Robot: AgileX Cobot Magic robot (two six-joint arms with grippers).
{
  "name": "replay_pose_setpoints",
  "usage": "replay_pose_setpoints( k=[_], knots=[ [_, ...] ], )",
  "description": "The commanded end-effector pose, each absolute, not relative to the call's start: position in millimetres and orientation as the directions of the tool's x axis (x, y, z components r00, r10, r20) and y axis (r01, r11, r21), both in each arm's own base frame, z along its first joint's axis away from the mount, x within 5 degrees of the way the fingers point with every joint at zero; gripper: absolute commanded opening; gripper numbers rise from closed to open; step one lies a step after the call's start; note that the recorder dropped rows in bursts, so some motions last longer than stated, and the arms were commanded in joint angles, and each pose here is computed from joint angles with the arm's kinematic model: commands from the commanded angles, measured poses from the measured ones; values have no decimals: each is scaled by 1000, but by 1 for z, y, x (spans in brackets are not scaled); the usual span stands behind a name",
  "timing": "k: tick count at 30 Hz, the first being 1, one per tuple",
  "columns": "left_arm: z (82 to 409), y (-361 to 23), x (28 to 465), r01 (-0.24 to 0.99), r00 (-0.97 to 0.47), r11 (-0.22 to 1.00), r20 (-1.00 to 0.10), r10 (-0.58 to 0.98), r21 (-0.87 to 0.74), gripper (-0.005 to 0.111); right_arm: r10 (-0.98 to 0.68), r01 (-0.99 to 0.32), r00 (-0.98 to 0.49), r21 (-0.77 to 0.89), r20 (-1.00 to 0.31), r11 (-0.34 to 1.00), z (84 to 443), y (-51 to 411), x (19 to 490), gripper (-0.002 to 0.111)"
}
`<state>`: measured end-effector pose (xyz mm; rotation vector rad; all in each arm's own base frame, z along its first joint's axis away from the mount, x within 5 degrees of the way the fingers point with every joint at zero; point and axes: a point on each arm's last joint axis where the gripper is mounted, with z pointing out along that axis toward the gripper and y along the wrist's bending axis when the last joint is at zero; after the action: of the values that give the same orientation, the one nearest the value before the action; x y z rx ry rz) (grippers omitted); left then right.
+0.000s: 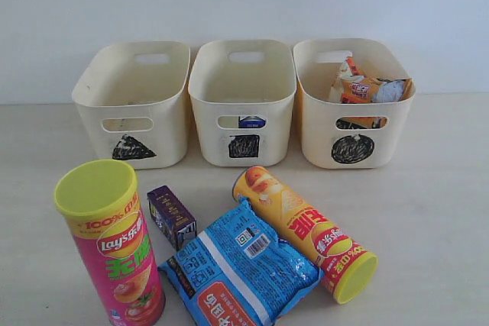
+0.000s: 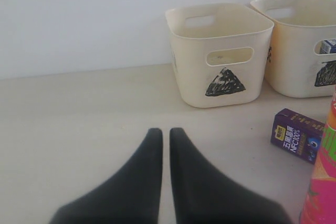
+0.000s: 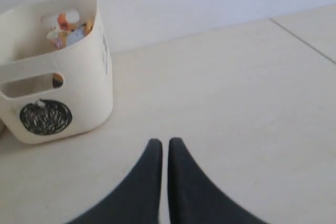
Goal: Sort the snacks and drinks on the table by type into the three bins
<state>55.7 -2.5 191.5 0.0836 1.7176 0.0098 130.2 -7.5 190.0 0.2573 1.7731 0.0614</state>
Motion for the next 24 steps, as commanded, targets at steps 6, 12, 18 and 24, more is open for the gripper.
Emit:
replay_pose_setpoints(
  k=[6, 12, 18, 24],
  knots=[
    [192, -2, 55, 46, -141, 998, -989, 48, 42, 4, 166, 19, -77, 165, -983, 986, 203, 0, 108, 0],
    [192, -2, 55, 46, -141, 998, -989, 48, 42, 4, 180, -8, -47, 180, -983, 984, 208, 1, 84, 0],
    [192, -2, 55, 46, -141, 998, -989, 48, 42, 4, 174, -36, -15, 174, -985, 984, 205, 2, 56, 0],
    [212, -2, 56, 38, 71, 997, -995, -67, -64, 4, 173, -75, -19, 174, -985, 982, 205, 5, 56, 0]
  ],
)
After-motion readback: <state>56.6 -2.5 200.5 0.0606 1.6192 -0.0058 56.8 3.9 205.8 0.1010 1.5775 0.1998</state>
